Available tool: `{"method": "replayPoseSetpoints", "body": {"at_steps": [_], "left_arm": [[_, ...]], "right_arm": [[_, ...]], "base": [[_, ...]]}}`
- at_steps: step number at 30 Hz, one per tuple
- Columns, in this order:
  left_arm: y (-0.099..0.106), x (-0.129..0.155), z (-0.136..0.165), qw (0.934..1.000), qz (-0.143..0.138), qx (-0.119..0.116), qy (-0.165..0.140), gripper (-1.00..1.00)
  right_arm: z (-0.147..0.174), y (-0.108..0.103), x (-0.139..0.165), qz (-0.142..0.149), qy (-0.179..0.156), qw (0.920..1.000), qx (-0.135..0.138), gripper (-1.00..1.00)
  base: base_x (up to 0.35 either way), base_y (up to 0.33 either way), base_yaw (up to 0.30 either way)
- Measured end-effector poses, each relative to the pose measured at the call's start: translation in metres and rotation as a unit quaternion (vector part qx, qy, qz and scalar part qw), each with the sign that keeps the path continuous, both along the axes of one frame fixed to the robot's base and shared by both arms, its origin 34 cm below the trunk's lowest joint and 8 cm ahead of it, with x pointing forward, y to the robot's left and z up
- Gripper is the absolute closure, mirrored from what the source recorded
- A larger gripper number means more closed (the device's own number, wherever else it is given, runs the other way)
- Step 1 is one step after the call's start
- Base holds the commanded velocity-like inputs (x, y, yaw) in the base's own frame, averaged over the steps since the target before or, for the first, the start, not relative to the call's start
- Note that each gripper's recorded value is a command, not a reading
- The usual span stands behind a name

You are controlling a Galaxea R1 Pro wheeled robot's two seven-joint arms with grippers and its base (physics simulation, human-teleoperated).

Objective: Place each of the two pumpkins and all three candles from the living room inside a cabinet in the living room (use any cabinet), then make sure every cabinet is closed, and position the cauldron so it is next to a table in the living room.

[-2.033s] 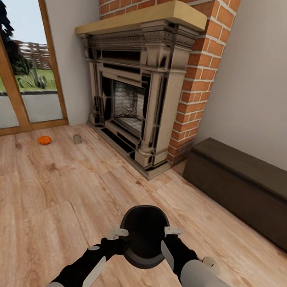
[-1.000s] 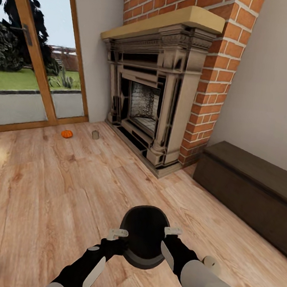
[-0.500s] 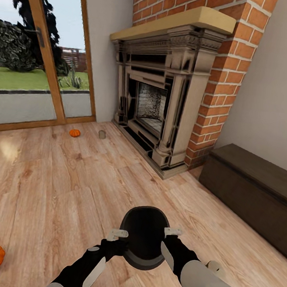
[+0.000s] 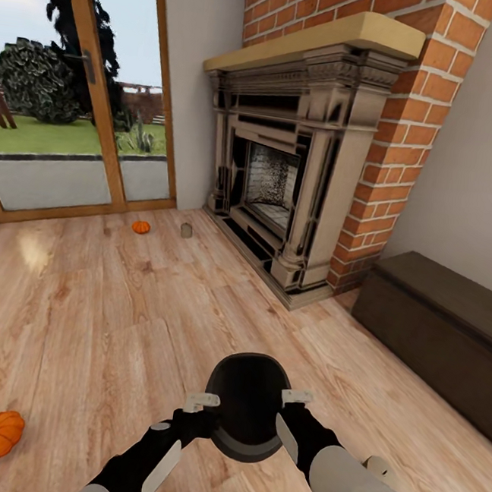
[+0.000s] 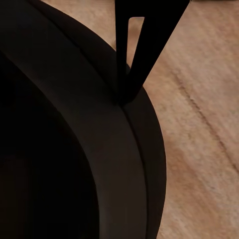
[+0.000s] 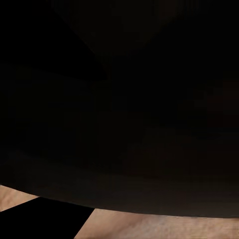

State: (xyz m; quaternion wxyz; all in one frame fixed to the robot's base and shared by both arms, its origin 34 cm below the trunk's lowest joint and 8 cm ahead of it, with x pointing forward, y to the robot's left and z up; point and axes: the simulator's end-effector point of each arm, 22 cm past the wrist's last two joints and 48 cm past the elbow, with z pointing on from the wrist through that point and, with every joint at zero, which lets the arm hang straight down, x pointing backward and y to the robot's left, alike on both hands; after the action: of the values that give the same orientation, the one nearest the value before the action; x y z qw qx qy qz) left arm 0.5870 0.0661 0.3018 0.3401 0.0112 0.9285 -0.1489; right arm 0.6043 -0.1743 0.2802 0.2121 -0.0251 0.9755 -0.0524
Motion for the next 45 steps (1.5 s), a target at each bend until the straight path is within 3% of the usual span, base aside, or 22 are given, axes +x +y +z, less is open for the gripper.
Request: {"method": "replayPoseSetpoints", "body": {"at_steps": [20, 27, 45], "left_arm": [[0.0, 0.001, 0.001, 1.0, 0.0, 0.001, -0.002, 1.0], [0.0, 0.007, 0.007, 0.9999, 0.002, 0.003, -0.011, 1.0], [0.0, -0.001, -0.001, 1.0, 0.0, -0.001, 0.002, 1.0]], "right_arm": [[0.001, 0.0, 0.001, 0.0, -0.002, 1.0, 0.001, 1.0], [0.006, 0.001, 0.008, 0.0, -0.011, 0.9999, 0.002, 1.0], [-0.001, 0.0, -0.001, 0.0, 0.002, 1.0, 0.0, 1.0]], "base": [[-0.005, -0.004, 0.106], [-0.148, -0.12, 0.009], [-0.119, -0.095, 0.02]]}}
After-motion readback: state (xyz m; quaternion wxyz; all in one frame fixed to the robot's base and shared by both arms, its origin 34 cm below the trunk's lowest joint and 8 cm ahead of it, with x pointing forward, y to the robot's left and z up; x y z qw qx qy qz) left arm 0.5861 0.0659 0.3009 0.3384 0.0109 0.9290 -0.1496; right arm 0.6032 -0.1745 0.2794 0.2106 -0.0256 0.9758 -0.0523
